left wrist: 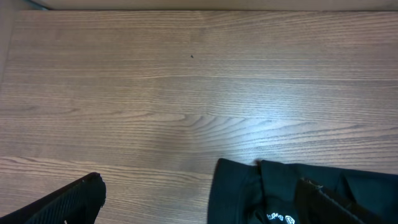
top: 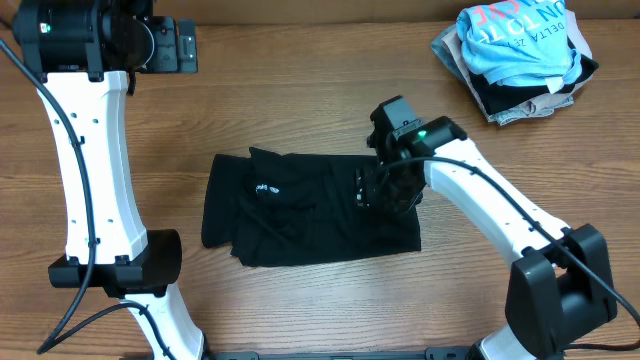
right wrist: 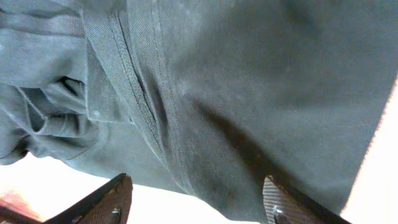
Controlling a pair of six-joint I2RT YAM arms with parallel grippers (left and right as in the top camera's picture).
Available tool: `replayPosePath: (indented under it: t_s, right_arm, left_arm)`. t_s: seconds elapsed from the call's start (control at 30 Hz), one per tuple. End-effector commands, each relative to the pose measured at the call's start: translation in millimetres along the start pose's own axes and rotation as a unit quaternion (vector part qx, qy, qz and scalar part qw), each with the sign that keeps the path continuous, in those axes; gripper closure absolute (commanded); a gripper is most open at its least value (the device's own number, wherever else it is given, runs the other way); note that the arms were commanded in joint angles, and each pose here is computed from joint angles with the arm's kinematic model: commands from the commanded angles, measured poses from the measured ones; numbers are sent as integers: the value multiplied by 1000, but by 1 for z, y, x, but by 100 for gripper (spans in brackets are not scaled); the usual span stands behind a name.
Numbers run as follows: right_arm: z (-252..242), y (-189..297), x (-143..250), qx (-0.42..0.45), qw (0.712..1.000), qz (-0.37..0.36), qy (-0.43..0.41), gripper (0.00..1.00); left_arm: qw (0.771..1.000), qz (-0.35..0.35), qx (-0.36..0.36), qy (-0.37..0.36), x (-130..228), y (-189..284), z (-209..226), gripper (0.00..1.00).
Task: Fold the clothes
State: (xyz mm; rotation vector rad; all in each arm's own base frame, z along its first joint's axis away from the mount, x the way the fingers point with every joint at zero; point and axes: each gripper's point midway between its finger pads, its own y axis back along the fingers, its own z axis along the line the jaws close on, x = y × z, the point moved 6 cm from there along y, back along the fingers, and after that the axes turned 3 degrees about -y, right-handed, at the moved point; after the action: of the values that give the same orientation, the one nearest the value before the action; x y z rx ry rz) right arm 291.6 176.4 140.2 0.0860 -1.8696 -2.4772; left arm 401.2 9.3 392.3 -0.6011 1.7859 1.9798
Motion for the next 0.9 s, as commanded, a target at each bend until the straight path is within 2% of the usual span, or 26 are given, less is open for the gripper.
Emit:
replayPosePath:
  t_s: [0.0, 0.17, 0.33, 0.53, 0.7, 0.87]
  right_arm:
    - [3, -2, 8, 4, 1000, -7, 21, 30]
    - [6, -2, 4, 6, 999, -20, 36, 30]
    - [-5, 1, -5, 6, 999, -33, 18, 29]
    - [-35, 9, -20, 16, 998, -54, -24, 18]
    - [-66, 18, -31, 18, 995, -69, -69, 16]
    - [-86, 23, -37, 20, 993, -78, -89, 15]
  left_arm:
    - [1000, 1, 3, -14, 0, -1, -3, 0]
    - [998, 27, 58, -15, 6, -12, -16, 0]
    - [989, 111, 96, -16, 29, -38, -25, 0]
    - [966, 210, 147, -24, 64, -76, -37, 0]
    - [949, 286, 129, -29, 95, -103, -37, 0]
    - [932, 328, 128, -85, 123, -131, -35, 0]
